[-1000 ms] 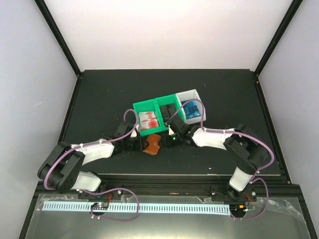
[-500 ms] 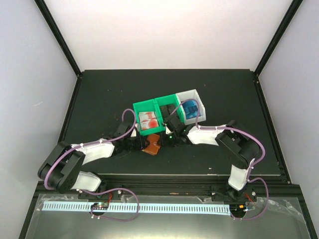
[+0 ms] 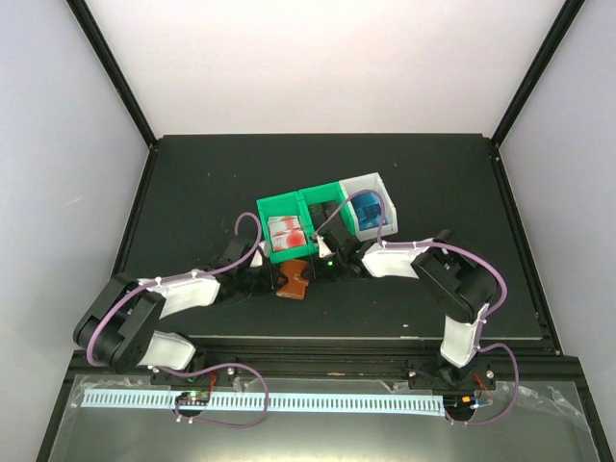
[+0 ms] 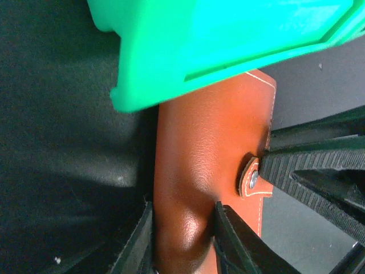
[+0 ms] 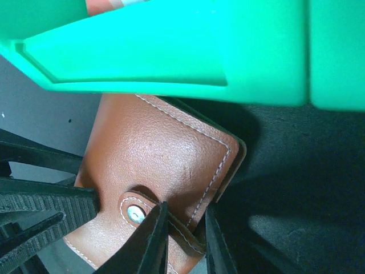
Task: Put the credit cards into the card holder
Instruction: Open the card holder at the center of the board.
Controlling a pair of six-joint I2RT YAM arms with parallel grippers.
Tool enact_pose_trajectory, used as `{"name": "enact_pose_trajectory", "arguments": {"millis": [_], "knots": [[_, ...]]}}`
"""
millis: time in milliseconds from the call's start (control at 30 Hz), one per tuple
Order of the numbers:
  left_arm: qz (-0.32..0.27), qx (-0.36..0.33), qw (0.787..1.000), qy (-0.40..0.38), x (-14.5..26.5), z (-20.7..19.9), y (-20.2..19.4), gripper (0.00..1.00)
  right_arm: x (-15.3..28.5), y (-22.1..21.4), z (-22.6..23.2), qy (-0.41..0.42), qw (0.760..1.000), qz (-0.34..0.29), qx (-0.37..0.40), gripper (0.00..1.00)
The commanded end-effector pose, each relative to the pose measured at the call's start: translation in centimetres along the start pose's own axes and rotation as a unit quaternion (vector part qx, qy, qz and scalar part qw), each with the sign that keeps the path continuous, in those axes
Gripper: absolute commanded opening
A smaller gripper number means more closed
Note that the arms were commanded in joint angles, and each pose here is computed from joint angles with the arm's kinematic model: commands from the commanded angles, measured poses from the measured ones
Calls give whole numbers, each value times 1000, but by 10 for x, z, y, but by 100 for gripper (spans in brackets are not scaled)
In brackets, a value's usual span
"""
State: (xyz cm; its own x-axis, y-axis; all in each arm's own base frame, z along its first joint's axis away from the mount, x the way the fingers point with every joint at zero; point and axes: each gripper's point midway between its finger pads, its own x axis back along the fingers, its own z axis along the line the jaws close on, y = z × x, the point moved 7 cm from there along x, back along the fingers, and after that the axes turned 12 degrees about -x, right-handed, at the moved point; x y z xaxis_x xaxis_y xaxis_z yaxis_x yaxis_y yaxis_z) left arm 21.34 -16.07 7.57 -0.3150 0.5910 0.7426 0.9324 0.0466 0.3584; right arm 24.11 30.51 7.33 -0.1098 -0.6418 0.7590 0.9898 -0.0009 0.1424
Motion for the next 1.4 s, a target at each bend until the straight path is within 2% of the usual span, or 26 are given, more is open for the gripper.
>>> {"name": "enact_pose_trajectory", "arguments": {"millis": [0, 200, 267, 433, 633, 733, 900, 1033, 1267, 1367], "knots": [[18, -17, 999, -44, 2, -8, -12, 27, -10, -21, 2, 34, 997, 55, 29, 21], [16, -33, 997, -61, 5, -13, -11, 9, -3, -20, 3, 24, 998, 40, 29, 24], [15, -32, 997, -63, 6, -13, -12, 3, 1, -18, 2, 9, 999, 26, 25, 28], [20, -28, 998, -57, 11, -11, -18, 2, 19, -20, 8, -70, 997, -19, 37, 48], [6, -37, 997, -67, 24, -19, -16, 2, 32, -25, 25, -150, 985, -74, 52, 59], [0, -40, 997, -72, 29, -22, -15, 1, 27, -26, 33, -169, 980, -79, 61, 63], [2, -45, 996, -80, 31, -26, -14, 2, 23, -24, 46, -167, 980, -86, 71, 64], [-1, -48, 995, -83, 34, -28, -13, 2, 20, -20, 42, -199, 973, -93, 69, 63], [-16, -54, 995, -80, 40, -33, -6, 2, 20, -30, 22, -232, 968, -77, 57, 55], [-16, -58, 995, -80, 40, -34, -5, 2, 24, -36, 35, -170, 982, -58, 62, 56]]}}
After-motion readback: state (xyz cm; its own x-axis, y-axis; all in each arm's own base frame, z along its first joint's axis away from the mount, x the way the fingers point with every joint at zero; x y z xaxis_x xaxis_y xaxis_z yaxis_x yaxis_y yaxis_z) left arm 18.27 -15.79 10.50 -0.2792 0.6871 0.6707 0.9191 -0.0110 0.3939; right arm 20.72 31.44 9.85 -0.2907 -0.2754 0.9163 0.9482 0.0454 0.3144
